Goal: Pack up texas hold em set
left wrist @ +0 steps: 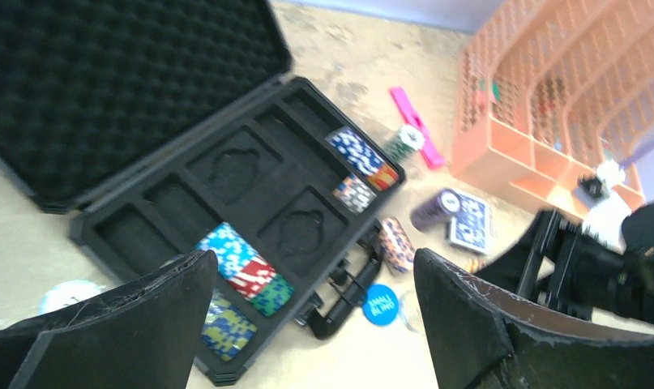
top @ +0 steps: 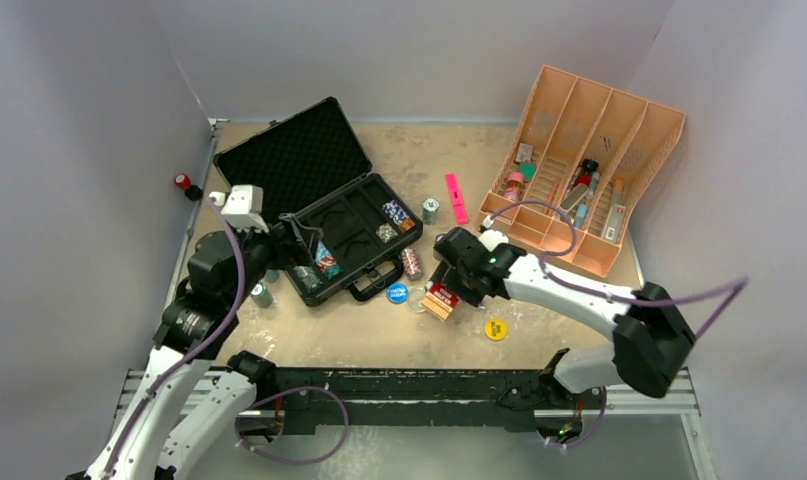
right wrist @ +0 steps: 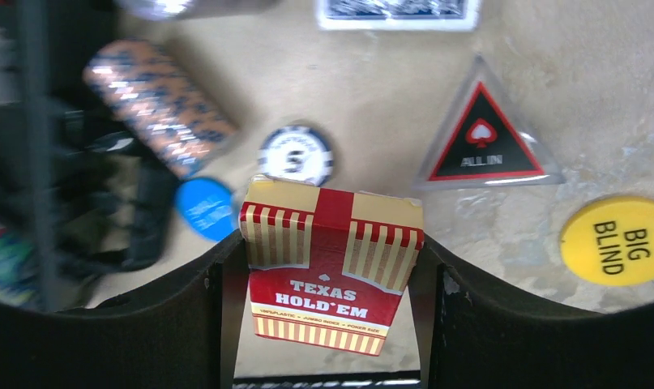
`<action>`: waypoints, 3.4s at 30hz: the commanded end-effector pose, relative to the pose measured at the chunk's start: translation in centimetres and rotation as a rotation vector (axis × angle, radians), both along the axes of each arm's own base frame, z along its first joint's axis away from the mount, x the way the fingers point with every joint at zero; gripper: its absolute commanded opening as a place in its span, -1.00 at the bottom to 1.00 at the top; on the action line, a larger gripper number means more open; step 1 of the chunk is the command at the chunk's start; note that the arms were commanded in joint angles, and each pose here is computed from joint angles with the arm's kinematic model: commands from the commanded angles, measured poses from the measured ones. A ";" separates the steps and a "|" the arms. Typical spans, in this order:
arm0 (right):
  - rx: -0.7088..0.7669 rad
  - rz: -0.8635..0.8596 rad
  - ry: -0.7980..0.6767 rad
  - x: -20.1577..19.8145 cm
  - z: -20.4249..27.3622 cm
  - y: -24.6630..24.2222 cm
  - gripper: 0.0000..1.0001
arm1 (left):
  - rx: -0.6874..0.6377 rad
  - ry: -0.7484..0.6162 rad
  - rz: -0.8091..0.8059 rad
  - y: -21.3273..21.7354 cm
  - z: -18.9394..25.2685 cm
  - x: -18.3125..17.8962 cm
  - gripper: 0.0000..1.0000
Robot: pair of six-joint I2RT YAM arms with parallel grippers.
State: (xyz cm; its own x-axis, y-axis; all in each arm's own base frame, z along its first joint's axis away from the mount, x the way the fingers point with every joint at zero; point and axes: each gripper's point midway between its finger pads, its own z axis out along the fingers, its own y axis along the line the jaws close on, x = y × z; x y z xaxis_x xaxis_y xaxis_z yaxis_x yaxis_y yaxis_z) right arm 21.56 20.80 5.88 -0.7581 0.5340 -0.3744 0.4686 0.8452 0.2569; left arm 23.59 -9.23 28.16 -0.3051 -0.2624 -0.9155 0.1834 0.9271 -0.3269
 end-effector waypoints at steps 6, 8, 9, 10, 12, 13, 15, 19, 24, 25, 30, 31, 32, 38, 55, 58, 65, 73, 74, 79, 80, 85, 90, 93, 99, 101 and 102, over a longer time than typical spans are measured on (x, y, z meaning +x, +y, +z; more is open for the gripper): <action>0.389 0.048 -0.279 4.3 9.1 2.1 0.01 | -0.456 0.069 -0.352 -9.0 -1.4 -0.8 0.73; 0.450 0.058 -0.314 4.9 10.6 2.5 0.01 | -0.508 0.082 -0.362 -9.6 -2.1 -0.5 0.73; 0.474 0.064 -0.330 5.2 11.3 2.8 0.02 | -0.524 0.087 -0.361 -9.8 -2.3 -0.3 0.73; 0.502 0.073 -0.347 5.5 12.2 3.2 0.02 | -0.537 0.099 -0.373 -10.3 -2.6 -0.1 0.73; 0.548 0.091 -0.373 6.1 13.5 4.0 0.05 | -0.573 0.097 -0.396 -11.3 -2.6 0.1 0.74; 0.570 0.096 -0.380 6.3 14.1 4.4 0.06 | -0.591 0.088 -0.411 -11.9 -2.5 0.0 0.81; 0.610 0.114 -0.397 6.7 15.2 5.2 0.07 | -0.613 0.064 -0.430 -13.0 -2.3 -0.1 0.84; 0.665 0.131 -0.422 7.3 17.2 6.2 0.07 | -0.591 0.058 -0.441 -15.8 -2.9 -0.3 0.86; 0.717 0.106 -0.433 8.1 18.5 6.4 0.07 | -0.505 0.078 -0.475 -20.4 -4.8 -0.8 0.69; 0.727 0.100 -0.432 8.2 18.6 6.5 0.07 | -0.492 0.066 -0.480 -21.0 -5.0 -0.8 0.64; 0.787 0.076 -0.406 8.5 18.5 7.0 0.07 | -0.447 -0.013 -0.448 -22.3 -4.9 0.3 0.48; 0.799 0.070 -0.405 8.5 18.5 7.1 0.07 | -0.447 -0.025 -0.442 -22.4 -4.7 0.6 0.42; 0.809 0.064 -0.404 8.6 18.6 7.1 0.07 | -0.442 -0.039 -0.440 -22.5 -4.6 0.8 0.37; 0.823 0.043 -0.404 9.2 18.7 7.0 0.07 | -0.471 -0.114 -0.379 -21.5 -4.0 1.6 0.09; 0.845 0.112 -0.347 10.1 18.4 6.9 0.11 | -0.529 -0.140 -0.374 -22.2 -2.6 2.3 -0.46; 0.847 0.153 -0.370 10.2 18.8 7.0 0.32 | -0.521 -0.148 -0.383 -22.5 -2.3 2.6 -0.87; 0.636 0.180 -0.527 12.3 20.1 3.7 0.95 | -0.580 -0.066 -0.356 -20.4 -1.4 5.4 -1.00; 0.406 0.101 -0.685 13.2 22.3 -1.3 0.96 | -0.500 0.112 -0.176 -14.2 -2.4 8.8 -1.00; 0.395 0.102 -0.698 13.2 22.4 -1.6 0.95 | -0.489 0.136 -0.150 -13.3 -2.8 9.2 -1.00; 0.360 0.130 -0.728 12.8 22.0 -2.1 0.90 | -0.293 0.222 0.011 -6.9 -4.8 11.3 -1.00; 0.354 0.135 -0.729 12.7 21.8 -2.1 0.89 | -0.267 0.231 0.038 -5.8 -4.9 11.7 -1.00; 0.308 0.161 -0.705 13.0 20.9 -2.2 0.87 | -0.240 0.335 0.013 -4.2 -6.5 13.0 -1.00; 0.295 0.168 -0.702 12.8 20.3 -2.4 0.86 | -0.219 0.431 0.003 -3.7 -9.1 13.3 -1.00; 0.305 0.177 -0.715 12.7 20.4 -2.2 0.85 | -0.239 0.473 0.005 -3.6 -10.6 13.7 -1.00; 0.301 0.192 -0.701 12.9 19.8 -1.9 0.83 | -0.299 0.488 -0.008 -4.6 -11.5 15.5 -1.00; 0.295 0.191 -0.701 13.0 19.7 -2.0 0.83 | -0.314 0.492 -0.004 -4.7 -11.7 16.0 -1.00; 0.293 0.189 -0.702 13.0 19.7 -2.0 0.83 | -0.319 0.497 -0.001 -4.7 -11.9 16.2 -1.00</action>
State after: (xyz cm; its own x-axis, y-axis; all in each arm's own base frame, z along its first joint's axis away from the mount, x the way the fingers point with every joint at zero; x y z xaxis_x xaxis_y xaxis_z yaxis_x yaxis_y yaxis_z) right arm 34.03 18.93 24.59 -0.5195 0.5751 -0.6320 -0.0001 0.7396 0.6731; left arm 37.32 -12.77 13.58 -0.7197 -0.4718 -0.5093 -0.1261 0.8102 -0.5724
